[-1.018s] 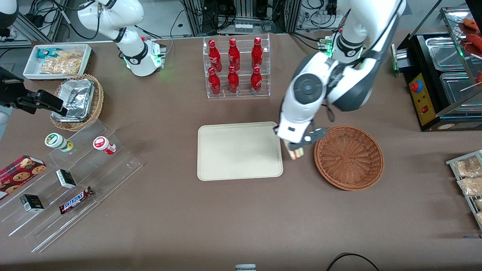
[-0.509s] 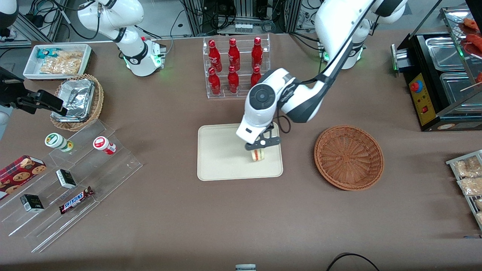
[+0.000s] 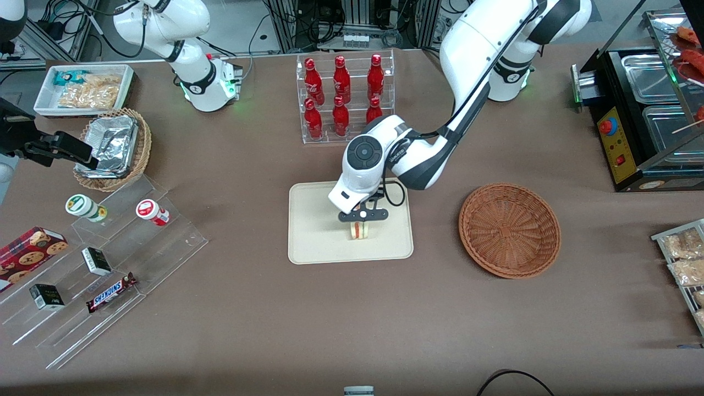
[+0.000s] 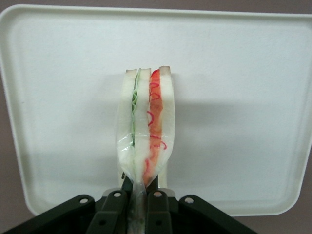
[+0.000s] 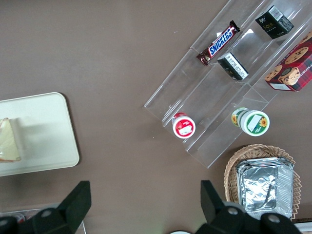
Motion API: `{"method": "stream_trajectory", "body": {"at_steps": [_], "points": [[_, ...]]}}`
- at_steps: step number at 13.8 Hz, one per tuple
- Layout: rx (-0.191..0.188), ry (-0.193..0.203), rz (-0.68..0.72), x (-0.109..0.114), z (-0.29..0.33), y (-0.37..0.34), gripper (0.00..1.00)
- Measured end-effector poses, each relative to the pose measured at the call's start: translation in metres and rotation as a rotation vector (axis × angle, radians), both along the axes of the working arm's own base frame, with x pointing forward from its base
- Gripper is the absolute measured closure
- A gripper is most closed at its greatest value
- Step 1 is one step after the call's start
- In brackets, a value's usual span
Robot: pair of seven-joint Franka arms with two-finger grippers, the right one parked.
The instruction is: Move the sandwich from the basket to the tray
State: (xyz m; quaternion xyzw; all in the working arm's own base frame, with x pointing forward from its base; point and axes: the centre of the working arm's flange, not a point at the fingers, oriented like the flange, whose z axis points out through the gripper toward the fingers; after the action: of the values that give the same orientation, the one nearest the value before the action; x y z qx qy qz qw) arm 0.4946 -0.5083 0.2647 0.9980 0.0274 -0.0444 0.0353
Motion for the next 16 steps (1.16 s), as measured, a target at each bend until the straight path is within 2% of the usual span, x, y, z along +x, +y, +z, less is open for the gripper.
{"method": "stream_trajectory", "body": {"at_steps": [6, 9, 11, 14, 15, 16], "points": [[-0.002, 0.007, -0.017, -0.006, -0.017, -0.014, 0.84], [0.004, -0.006, -0.020, -0.003, -0.016, -0.012, 0.57], [0.000, -0.022, -0.017, 0.002, 0.004, -0.012, 0.35], [0.045, -0.023, 0.021, 0.018, 0.079, 0.017, 0.06], [0.059, -0.019, 0.053, 0.027, 0.113, 0.039, 0.00], [0.065, -0.014, 0.088, 0.035, 0.148, 0.063, 0.00]]}}
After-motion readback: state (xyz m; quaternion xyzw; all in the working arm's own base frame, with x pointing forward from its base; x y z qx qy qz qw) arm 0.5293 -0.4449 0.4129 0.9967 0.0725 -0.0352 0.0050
